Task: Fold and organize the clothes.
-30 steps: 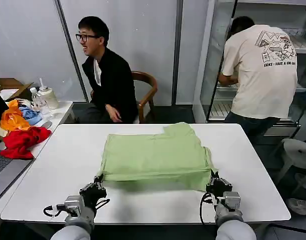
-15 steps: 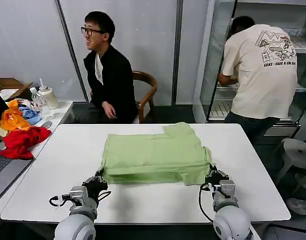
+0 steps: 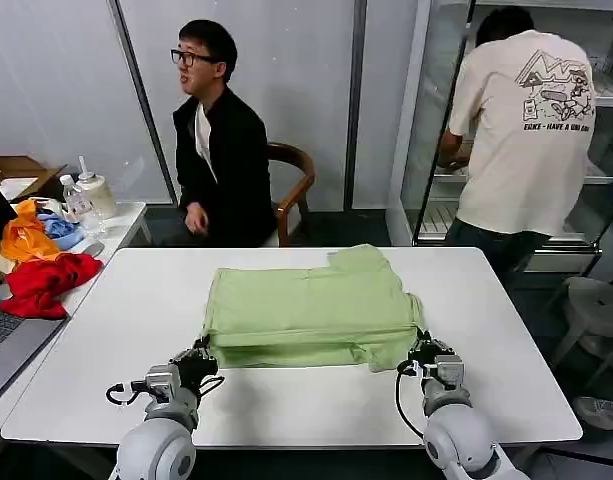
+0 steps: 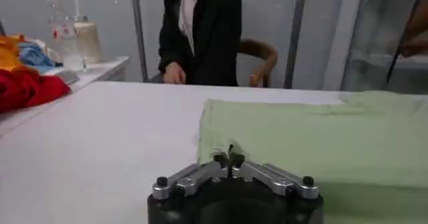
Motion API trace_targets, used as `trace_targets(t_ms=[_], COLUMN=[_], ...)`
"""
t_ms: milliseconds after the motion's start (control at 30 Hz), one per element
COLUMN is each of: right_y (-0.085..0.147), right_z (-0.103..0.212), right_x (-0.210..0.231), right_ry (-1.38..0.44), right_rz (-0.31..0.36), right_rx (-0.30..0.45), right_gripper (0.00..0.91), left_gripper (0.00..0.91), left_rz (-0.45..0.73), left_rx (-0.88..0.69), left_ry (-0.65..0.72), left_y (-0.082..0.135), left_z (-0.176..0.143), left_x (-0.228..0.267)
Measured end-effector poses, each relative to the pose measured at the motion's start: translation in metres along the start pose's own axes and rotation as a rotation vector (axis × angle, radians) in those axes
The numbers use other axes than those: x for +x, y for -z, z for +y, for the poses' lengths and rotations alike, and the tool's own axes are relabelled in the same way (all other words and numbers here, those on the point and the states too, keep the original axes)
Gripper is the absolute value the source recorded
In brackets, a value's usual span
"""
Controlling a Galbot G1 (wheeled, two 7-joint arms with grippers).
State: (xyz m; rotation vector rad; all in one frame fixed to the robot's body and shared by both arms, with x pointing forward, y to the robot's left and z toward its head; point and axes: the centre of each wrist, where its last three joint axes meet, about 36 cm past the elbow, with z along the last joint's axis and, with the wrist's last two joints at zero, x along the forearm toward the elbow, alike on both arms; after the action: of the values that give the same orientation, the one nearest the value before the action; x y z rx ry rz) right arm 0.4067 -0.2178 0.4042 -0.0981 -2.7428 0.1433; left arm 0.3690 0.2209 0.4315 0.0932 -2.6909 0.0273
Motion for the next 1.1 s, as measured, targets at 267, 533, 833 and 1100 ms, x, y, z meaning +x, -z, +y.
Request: trace_targets(t_ms=[267,533,833,1100], right_y=[-0.008,-0.014,-0.016,-0.011], right_z=[0.001,0.001,0.002,0.000], right_x=[-0.009,-0.012,-0.009,0.000], right_ry=[0.008,0.010,0.015,0.014], right_rz=[0.006,0.004,0.004,-0.006], right_rx=[0.001,0.001,-0.001,0.007], right_gripper=[0.887,0.907,0.907,0.907], left_gripper=[0.907,0.907,0.907,0.907], left_rz=[-0.001,-0.003,-0.025,-0.041], left_rx=[0.013,0.033,0.038,0.009], left_ry=[-0.014,-0.032,-0.037,-0.003], left_y=[-0.004,-0.012,-0.014,-0.012], left_z=[0.000,0.004,0.008,0.017], left_x=[-0.011,-0.020,-0.021,-0.024])
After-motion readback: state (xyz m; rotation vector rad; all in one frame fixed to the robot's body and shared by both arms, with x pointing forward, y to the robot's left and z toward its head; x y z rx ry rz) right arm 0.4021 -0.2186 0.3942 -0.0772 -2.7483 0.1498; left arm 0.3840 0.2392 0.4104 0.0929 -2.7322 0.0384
